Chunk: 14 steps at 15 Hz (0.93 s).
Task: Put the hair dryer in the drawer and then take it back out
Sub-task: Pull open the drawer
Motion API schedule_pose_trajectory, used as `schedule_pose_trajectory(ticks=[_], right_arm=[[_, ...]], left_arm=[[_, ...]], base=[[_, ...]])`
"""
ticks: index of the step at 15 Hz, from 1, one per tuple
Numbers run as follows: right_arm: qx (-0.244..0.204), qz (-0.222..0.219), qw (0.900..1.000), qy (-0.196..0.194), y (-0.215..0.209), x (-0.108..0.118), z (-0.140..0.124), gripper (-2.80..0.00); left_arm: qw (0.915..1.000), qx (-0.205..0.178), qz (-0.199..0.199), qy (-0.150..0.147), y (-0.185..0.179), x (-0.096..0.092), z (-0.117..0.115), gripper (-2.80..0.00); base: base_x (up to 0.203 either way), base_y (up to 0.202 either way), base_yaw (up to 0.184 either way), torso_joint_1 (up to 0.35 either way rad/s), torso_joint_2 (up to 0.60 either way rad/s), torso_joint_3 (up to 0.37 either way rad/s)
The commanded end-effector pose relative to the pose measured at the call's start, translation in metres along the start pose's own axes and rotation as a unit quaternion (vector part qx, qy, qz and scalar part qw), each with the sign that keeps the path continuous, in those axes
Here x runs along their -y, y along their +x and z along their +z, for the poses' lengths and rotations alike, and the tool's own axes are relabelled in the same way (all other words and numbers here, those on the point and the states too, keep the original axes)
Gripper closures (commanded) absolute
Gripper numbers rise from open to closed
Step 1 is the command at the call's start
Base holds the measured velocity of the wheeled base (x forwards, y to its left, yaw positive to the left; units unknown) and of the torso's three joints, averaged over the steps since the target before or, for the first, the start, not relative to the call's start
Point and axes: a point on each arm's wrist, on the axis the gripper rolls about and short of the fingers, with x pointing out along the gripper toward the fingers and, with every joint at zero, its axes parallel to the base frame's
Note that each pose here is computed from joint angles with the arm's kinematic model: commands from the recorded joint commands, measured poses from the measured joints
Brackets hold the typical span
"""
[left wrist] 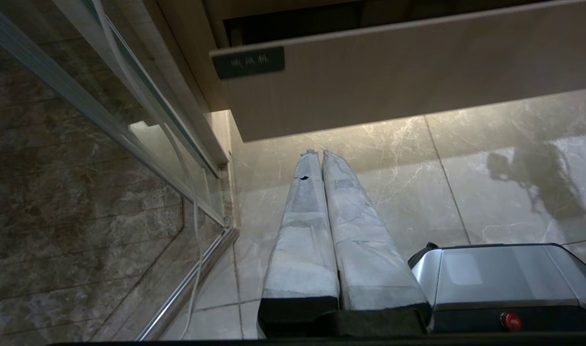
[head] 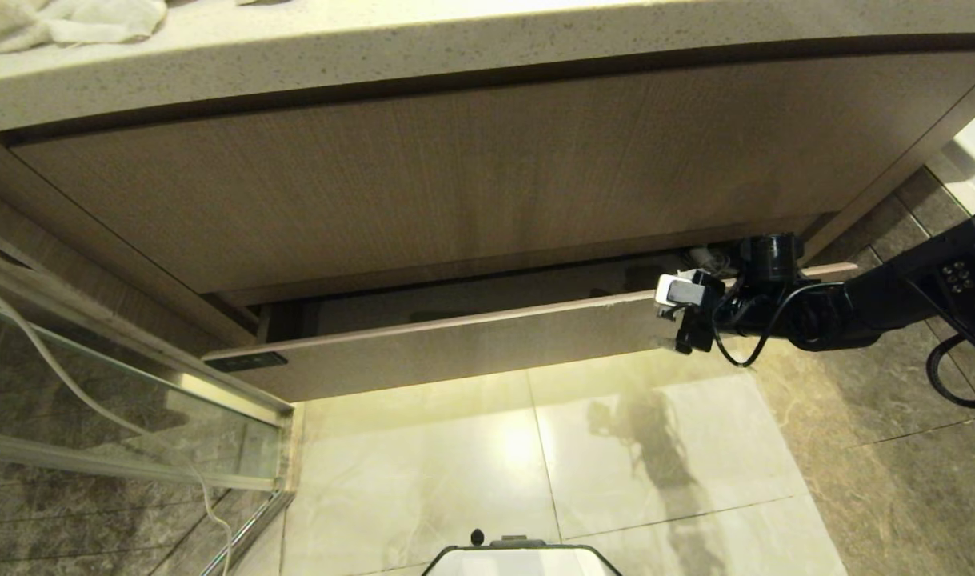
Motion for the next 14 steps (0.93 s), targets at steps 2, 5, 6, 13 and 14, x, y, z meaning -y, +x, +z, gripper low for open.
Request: schedule_pose_trajectory(ticks=[2, 5, 6, 13, 14], right_arm=[[0.000, -0.008, 1.000, -0.005, -0.023, 0.004, 0.004, -2.80], [-0.003, -0.004, 1.000, 0.021, -0.058, 0.008, 0.017, -2.80], [-0.003, -0.007, 1.000, 0.030, -0.073, 0.012, 0.023, -2.80], [-0.002, -0.041, 0.989, 0.140, -0.186, 0.007, 0.058, -2.80], [-0.017, -0.050, 0.985, 0.167, -0.203, 0.006, 0.062, -2.80]], left_arm=[[1.0000, -0.001, 0.000, 0.000, 0.000, 0.000, 0.000, 0.00], [1.0000, -0.001, 0.000, 0.000, 0.000, 0.000, 0.000, 0.00], [1.0000, -0.001, 0.000, 0.000, 0.000, 0.000, 0.000, 0.00], [1.0000, -0.001, 0.000, 0.000, 0.000, 0.000, 0.000, 0.00], [1.0000, -0.001, 0.000, 0.000, 0.000, 0.000, 0.000, 0.00]], base=[[0.000, 0.000, 0.000, 0.000, 0.00, 0.000], [0.000, 0.000, 0.000, 0.000, 0.00, 0.000], [0.000, 0.000, 0.000, 0.000, 0.00, 0.000], [0.000, 0.000, 0.000, 0.000, 0.00, 0.000], [0.000, 0.000, 0.000, 0.000, 0.00, 0.000]])
